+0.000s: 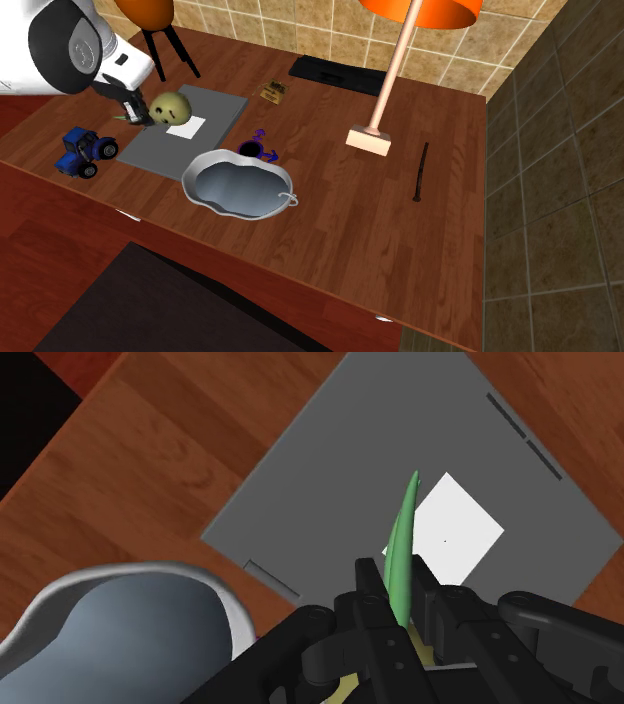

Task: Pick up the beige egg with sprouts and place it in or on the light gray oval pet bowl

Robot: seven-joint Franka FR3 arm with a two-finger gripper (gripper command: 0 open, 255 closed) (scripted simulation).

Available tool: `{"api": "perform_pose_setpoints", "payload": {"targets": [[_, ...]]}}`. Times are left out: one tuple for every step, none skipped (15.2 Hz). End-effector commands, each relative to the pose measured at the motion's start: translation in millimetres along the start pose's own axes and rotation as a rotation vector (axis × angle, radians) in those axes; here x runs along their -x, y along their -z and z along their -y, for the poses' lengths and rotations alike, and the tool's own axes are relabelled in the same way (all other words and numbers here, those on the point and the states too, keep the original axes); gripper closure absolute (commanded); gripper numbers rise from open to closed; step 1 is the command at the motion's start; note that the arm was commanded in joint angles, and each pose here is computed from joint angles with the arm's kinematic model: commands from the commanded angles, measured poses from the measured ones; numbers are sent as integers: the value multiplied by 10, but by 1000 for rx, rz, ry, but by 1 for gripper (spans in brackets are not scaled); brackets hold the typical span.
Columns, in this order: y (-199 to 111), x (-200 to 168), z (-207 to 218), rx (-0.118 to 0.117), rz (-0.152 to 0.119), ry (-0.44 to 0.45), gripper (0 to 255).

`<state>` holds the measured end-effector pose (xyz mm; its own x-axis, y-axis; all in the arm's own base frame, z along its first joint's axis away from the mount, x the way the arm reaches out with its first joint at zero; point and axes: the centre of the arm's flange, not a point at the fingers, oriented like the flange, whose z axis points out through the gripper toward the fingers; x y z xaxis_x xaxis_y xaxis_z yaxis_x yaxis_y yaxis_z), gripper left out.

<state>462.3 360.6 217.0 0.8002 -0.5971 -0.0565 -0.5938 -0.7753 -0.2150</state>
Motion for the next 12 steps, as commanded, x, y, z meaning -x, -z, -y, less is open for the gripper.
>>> {"api": "perform_pose_setpoints", "payload": {"targets": [[64,-141,-208,-1,0,2,255],[91,-208,-318,-1,0,2,255],[119,-275,-428,-1,0,2,255],[147,-343,-538,-1,0,2,255],[174,-410,-649,-1,0,2,255],[202,-477,-759,-1,0,2,255],[230,-544,-869,-1,0,2,255],[257,-611,-979,-1,0,2,255],[285,-679,-1089,-1,0,2,255],[313,-746,-1200,-1,0,2,255],[340,-813,-1310,-1,0,2,255],[368,-880,-1420,-1,0,2,255]]}}
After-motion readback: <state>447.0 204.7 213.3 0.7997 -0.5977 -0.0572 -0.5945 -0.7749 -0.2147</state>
